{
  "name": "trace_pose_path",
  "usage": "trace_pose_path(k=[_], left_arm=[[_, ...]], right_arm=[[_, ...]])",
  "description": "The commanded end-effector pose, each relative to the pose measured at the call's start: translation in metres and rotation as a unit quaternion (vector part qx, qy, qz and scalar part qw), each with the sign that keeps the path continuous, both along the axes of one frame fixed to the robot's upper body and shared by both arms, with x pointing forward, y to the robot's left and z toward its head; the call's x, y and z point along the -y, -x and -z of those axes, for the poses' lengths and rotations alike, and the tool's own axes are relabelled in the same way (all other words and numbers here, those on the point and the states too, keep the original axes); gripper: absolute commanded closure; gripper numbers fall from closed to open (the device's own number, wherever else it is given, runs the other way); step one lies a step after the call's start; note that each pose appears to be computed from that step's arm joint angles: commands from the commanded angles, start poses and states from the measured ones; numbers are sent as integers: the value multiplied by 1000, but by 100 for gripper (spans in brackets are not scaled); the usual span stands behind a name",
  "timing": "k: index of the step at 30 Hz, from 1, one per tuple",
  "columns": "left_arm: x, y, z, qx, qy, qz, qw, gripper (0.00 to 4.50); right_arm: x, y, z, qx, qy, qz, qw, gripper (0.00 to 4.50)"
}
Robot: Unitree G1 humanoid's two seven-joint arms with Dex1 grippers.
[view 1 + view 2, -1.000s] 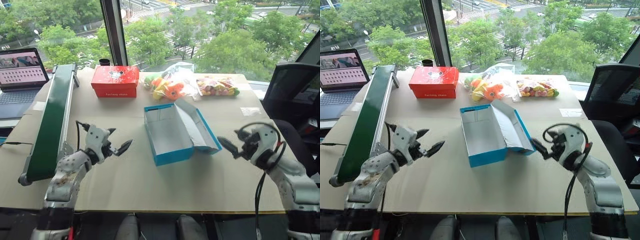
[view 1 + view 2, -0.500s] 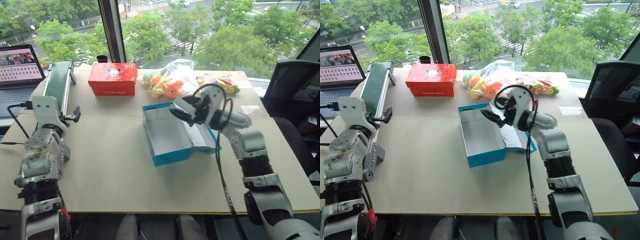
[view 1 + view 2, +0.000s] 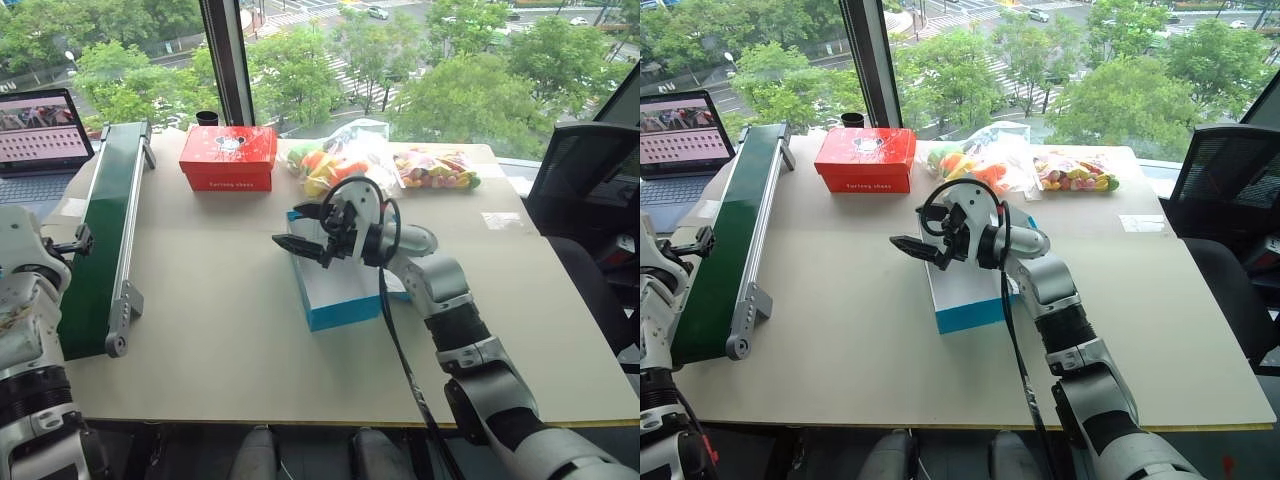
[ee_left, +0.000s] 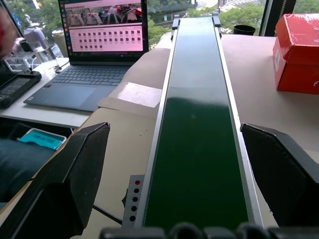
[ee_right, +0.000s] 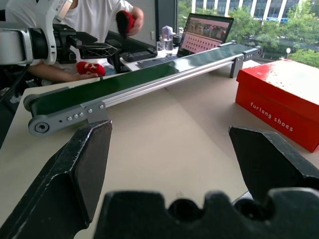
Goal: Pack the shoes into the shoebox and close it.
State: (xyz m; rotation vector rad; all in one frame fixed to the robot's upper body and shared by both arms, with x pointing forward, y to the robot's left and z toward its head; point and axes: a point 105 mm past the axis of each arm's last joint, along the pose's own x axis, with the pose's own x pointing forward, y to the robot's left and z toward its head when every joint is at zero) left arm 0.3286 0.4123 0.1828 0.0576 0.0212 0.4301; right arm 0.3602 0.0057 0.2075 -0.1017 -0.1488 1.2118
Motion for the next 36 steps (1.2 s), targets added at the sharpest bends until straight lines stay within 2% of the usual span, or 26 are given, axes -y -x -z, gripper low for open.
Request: trace_pose_path(k=[1,8,14,21,36], left_arm=[[-5,0,-25,35,-15,2,999,0],[0,-8,-25,28,-6,25,999,0],[2,-25,-27,23,0,33,999,0],[6,-44,-29,23,0,42,999,0],[18,-72,-22,-1,49,13,999,0]], right_arm=[[-3,6,-22,35,-21,-14,999,9],[2,7,-22,40,-21,0,999,9],[9,6,-23,48,-16,17,999,9],[31,8,-9,40,0,51,998,9],[35,8,-18,44,-6,53,998,9]])
